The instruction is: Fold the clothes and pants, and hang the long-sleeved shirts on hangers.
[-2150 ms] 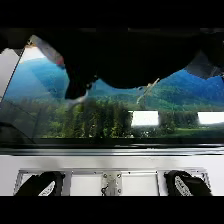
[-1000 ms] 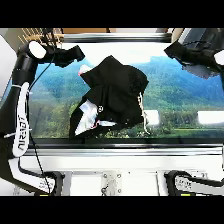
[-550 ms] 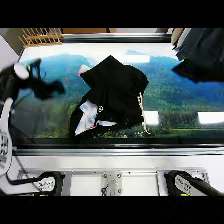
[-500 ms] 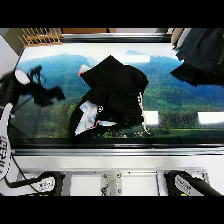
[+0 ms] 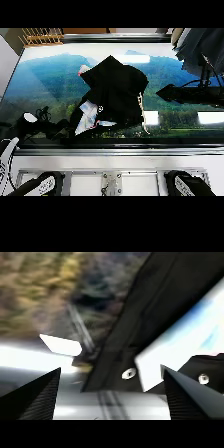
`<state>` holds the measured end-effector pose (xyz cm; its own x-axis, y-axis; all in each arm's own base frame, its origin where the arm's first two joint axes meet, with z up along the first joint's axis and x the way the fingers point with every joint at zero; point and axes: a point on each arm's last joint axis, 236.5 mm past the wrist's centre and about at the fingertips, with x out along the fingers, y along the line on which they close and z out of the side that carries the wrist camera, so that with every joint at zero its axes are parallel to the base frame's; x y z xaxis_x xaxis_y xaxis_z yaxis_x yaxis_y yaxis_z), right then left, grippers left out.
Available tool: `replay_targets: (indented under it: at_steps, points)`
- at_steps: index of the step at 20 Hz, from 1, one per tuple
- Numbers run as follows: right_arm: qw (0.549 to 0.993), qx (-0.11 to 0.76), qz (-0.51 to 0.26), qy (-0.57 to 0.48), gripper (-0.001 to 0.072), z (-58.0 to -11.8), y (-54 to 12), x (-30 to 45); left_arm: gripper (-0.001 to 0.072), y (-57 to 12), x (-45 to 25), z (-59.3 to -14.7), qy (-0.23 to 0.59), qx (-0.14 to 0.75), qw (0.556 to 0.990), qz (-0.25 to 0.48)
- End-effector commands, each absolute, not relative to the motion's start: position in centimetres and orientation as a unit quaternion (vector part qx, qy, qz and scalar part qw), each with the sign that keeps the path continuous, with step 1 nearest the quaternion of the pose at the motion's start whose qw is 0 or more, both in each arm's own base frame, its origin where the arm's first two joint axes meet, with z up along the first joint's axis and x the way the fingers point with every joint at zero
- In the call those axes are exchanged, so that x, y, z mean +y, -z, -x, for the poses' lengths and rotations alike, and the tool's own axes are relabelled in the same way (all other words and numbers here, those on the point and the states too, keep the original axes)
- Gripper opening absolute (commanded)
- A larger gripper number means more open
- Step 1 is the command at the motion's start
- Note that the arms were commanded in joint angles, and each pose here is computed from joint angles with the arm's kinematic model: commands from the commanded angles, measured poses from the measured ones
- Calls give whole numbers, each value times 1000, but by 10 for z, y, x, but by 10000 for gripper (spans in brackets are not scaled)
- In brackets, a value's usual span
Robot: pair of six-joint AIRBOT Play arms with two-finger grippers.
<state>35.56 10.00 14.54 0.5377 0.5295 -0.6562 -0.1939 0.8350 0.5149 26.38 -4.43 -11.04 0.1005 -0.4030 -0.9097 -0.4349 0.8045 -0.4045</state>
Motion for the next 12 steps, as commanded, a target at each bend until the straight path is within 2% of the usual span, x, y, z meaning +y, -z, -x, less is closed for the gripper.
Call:
replay_targets:
  at_steps: [1, 3, 6, 10, 11, 12]
  points:
    - [853, 421, -210, -227, 606, -355, -152, 112, 682, 115, -60, -273, -4, 647, 691, 322]
    - [852, 420, -210, -229, 605, -355, -153, 113, 682, 118, -73, -275, 7, 649, 696, 307]
    - [851, 420, -213, -232, 606, -355, -154, 115, 682, 128, -89, -270, 21, 676, 676, 292]
    - [851, 421, -213, -232, 606, -354, -153, 115, 679, 114, -106, -294, 54, 679, 679, 273]
    - [850, 423, -213, -233, 606, -353, -153, 115, 526, 110, -110, -299, 60, 675, 685, 268]
    - [849, 424, -212, -232, 605, -353, -151, 115, 247, 107, -114, -304, 66, 670, 691, 264]
